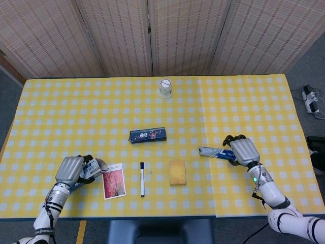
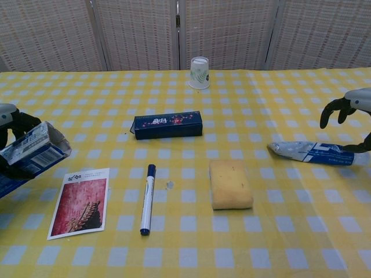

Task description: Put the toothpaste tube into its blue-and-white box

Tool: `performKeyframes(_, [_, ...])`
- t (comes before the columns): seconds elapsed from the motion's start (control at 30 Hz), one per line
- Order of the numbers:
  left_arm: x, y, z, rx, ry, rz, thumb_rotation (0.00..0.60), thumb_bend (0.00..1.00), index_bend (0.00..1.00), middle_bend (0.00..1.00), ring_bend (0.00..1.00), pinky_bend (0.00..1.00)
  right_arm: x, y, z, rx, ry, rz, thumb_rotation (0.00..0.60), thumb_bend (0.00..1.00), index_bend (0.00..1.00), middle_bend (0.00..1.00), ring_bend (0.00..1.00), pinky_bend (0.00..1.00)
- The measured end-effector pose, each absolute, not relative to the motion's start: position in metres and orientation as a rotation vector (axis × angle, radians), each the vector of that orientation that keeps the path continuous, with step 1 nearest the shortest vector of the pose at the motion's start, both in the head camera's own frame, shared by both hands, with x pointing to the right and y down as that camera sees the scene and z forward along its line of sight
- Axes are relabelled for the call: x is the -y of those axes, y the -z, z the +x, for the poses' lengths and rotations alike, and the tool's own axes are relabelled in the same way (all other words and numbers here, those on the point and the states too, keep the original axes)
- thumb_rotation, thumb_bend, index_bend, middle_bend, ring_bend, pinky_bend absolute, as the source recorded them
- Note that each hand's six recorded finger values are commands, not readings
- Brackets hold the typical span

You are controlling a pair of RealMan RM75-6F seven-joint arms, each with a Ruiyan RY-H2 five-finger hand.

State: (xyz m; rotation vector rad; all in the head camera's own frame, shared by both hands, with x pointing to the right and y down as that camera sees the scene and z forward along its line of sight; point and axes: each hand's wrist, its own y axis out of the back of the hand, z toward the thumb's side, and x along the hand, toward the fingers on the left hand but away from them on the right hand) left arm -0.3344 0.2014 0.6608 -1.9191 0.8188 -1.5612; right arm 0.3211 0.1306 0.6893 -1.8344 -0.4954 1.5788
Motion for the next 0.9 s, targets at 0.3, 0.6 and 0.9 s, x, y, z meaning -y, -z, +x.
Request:
performKeyframes(0.3, [-0.204, -0.656, -0.335, -0.825, 1.543, -1.915, 0.600, 0.15, 0.49, 0.57, 0.49, 0.64, -0.121, -0.711, 0.301, 0.429, -1.587, -1.758, 0.600, 0.32, 0.37, 0.26, 0.32, 0.23])
performKeyframes(0.6, [-0.201, -0.653, -0.339, -0.856, 1.535, -1.924, 0.600, 0.15, 0.49, 0.57, 0.50, 0.64, -0.125, -0.730, 0.273, 0.423, -1.577, -1.763, 0.600, 0.33, 0.40, 0.30, 0.36, 0.23])
performKeyframes(0.9, [-0.199, -0.650, -0.345, -0.871, 1.534, -1.937, 0.600, 0.15, 0.49, 0.57, 0.50, 0.64, -0.128, -0.734, 0.268, 0.376, -1.607, -1.722, 0.600, 0.33, 0.47, 0.35, 0.38, 0.23])
